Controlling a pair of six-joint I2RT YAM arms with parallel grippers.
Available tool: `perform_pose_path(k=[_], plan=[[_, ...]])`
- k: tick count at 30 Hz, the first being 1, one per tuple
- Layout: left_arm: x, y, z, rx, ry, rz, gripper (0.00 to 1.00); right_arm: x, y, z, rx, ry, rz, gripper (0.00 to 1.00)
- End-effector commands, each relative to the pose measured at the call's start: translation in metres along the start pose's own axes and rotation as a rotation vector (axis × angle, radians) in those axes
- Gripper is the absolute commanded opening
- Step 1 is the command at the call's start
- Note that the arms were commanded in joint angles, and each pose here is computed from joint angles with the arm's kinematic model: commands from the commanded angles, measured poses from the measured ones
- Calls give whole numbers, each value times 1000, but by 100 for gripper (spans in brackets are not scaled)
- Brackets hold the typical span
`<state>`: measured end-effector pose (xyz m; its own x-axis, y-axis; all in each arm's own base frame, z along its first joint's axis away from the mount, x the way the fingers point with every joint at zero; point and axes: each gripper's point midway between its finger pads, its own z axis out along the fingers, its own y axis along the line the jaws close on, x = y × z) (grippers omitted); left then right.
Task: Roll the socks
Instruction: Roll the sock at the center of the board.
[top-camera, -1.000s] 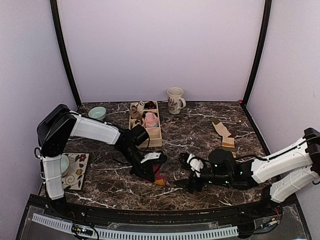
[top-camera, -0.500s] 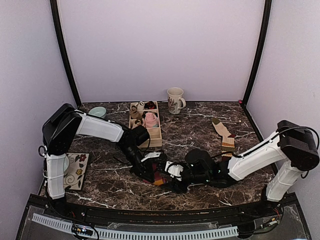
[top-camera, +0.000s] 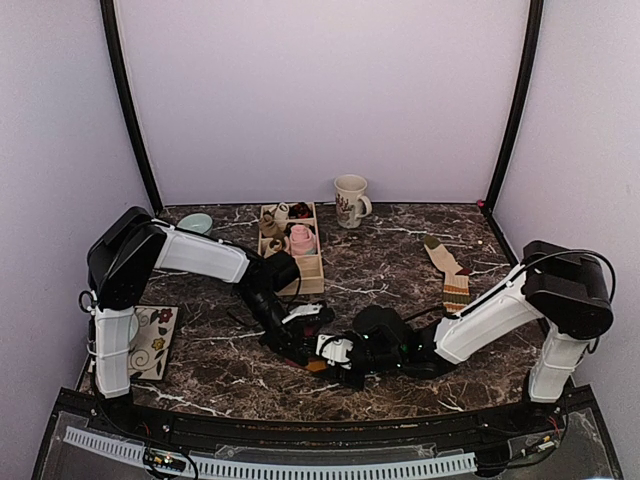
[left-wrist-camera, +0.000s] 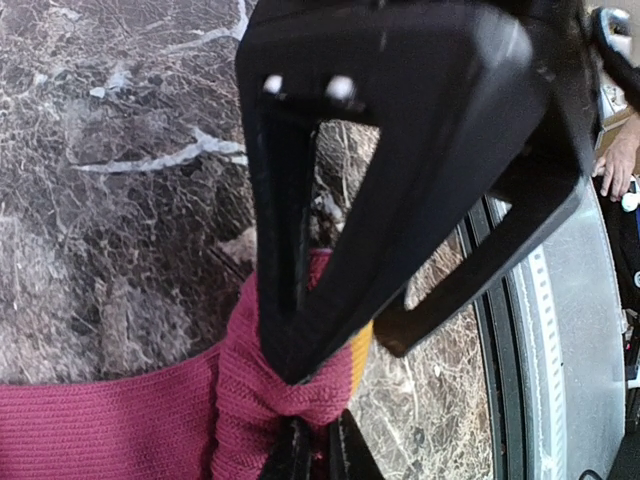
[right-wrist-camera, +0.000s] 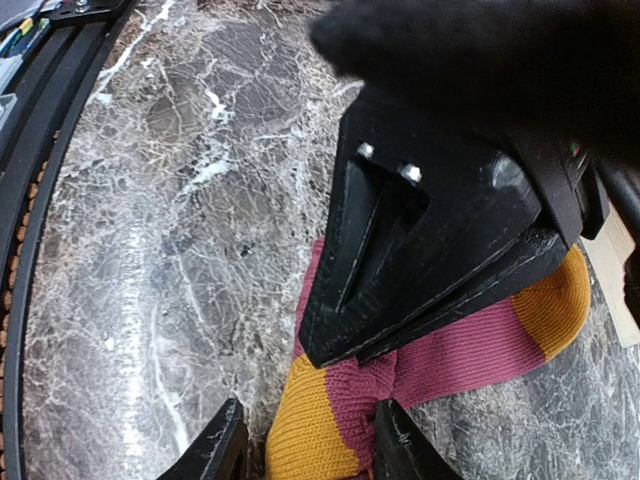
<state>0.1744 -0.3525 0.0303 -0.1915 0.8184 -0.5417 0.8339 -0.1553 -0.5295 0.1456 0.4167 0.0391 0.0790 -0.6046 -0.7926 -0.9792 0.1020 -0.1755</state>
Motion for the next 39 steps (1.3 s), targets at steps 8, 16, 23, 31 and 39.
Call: perform_pose_path(k=[8,16,23,31,39], plan=[[44,-3,10,22,140,-105,16,17,0,18,19,38,-11,20],[34,-2,-2,-50,108,-78,57,36,12,19,-46,102,64,0],[26,-3,-42,-208,58,-51,61,58,26,11,-95,180,177,0],[34,-4,-64,-287,23,-51,61,70,34,8,-142,277,234,0],[45,-8,-84,-491,-13,97,61,85,36,18,-214,369,425,0]])
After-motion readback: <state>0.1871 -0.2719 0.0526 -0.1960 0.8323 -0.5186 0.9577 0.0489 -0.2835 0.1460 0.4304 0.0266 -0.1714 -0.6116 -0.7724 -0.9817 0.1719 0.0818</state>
